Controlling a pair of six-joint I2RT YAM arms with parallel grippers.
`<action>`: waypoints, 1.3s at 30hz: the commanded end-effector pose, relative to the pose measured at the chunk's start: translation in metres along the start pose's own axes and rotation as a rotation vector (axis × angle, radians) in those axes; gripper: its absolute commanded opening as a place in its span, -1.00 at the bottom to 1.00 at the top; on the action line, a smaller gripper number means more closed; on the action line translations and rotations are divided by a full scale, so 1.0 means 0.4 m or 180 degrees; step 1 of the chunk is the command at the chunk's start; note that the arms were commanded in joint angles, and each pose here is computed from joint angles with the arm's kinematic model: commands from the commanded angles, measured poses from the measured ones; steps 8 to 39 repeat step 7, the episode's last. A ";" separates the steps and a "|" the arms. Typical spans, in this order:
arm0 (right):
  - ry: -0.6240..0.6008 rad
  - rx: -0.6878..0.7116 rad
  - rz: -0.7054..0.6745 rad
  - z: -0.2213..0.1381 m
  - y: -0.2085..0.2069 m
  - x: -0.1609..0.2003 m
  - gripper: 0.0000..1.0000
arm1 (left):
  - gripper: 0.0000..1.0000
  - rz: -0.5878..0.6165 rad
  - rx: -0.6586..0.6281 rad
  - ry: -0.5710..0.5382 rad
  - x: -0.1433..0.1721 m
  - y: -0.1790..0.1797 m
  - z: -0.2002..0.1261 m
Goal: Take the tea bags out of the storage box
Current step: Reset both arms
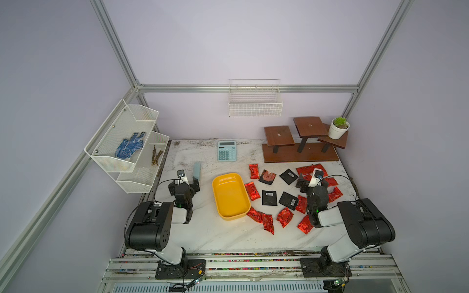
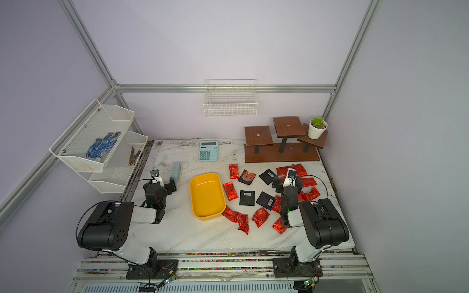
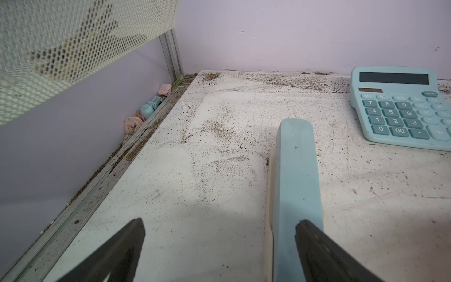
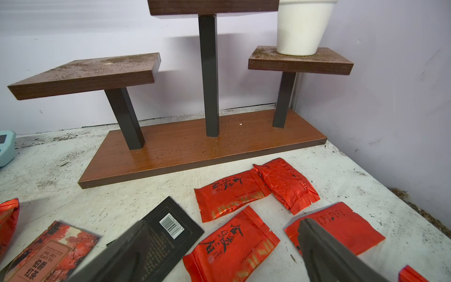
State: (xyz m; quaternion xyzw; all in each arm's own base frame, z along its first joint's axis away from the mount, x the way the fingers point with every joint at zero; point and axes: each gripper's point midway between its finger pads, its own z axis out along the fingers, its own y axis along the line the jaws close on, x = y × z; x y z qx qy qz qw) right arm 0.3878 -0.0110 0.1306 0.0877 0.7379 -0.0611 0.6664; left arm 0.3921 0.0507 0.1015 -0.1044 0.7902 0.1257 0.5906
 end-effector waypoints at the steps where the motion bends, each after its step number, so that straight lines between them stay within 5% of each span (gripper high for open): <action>1: -0.0009 -0.0023 0.0031 0.004 0.003 -0.007 1.00 | 0.99 -0.0015 0.0010 -0.0151 -0.034 0.002 -0.001; 39: -0.0020 -0.0033 0.0039 0.000 0.000 -0.009 1.00 | 1.00 -0.0008 0.0009 -0.0140 -0.031 0.003 -0.002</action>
